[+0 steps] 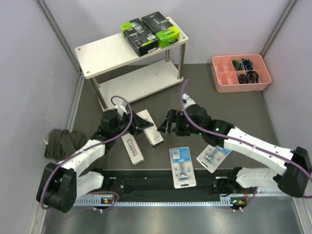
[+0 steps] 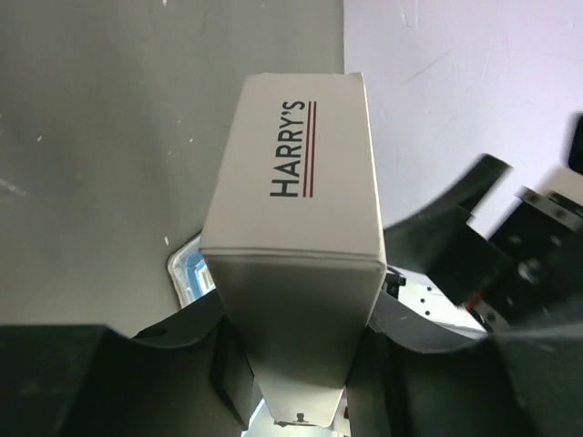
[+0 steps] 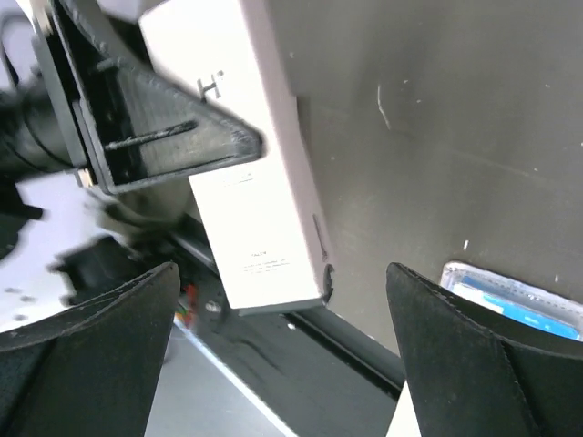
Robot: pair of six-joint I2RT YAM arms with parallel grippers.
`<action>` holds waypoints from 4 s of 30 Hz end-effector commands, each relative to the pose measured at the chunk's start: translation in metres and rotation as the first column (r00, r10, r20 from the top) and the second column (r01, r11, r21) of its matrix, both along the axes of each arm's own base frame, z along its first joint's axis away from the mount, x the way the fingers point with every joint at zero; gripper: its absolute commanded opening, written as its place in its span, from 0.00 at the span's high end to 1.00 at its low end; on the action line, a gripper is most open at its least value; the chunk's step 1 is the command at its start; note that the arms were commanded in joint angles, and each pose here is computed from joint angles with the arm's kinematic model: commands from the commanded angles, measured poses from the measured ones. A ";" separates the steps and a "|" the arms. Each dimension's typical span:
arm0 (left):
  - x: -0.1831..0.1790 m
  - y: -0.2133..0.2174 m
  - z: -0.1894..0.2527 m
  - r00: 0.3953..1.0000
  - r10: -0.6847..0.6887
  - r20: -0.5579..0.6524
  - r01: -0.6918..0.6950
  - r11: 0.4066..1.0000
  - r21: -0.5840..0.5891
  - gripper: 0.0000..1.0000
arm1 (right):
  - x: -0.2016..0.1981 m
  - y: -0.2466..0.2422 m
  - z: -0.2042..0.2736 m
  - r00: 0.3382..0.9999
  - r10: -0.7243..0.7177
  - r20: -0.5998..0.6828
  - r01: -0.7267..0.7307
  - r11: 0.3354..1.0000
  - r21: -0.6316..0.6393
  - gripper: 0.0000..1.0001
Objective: Place and organize the shaving razors onto the shelf
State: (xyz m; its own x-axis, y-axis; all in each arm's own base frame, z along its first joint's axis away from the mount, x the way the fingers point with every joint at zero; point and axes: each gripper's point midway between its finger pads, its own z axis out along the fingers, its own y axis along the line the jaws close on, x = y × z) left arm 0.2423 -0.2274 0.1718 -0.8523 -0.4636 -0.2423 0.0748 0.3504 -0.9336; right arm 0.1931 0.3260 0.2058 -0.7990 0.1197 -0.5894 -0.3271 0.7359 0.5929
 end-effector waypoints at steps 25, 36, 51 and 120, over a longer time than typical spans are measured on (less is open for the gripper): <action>0.061 -0.042 0.109 0.957 -0.057 0.286 0.157 0.927 -0.340 0.98 | 0.008 -0.021 0.049 0.993 0.002 -0.115 0.078 0.721 0.688 0.12; 0.056 -0.045 0.109 0.957 -0.070 0.281 0.168 0.924 -0.345 0.98 | 0.033 -0.005 0.050 0.994 -0.026 -0.106 0.094 0.705 0.703 0.35; 0.053 -0.049 0.106 0.959 -0.076 0.272 0.173 0.919 -0.354 0.97 | 0.039 -0.003 0.060 0.996 -0.033 -0.080 0.081 0.666 0.742 0.63; 0.017 0.054 -0.014 0.989 0.091 0.115 -0.137 0.851 0.508 0.01 | 0.066 0.025 0.213 0.977 0.074 0.201 -0.182 0.784 0.594 0.91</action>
State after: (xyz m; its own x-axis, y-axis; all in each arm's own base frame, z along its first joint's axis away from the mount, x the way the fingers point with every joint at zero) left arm 0.2524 -0.1827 0.1386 -0.8096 -0.3688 -0.4566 0.0283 0.7525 -0.6580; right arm 0.2559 0.3345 0.3657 -0.7635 0.3796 -0.5225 -0.4105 0.3394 0.8464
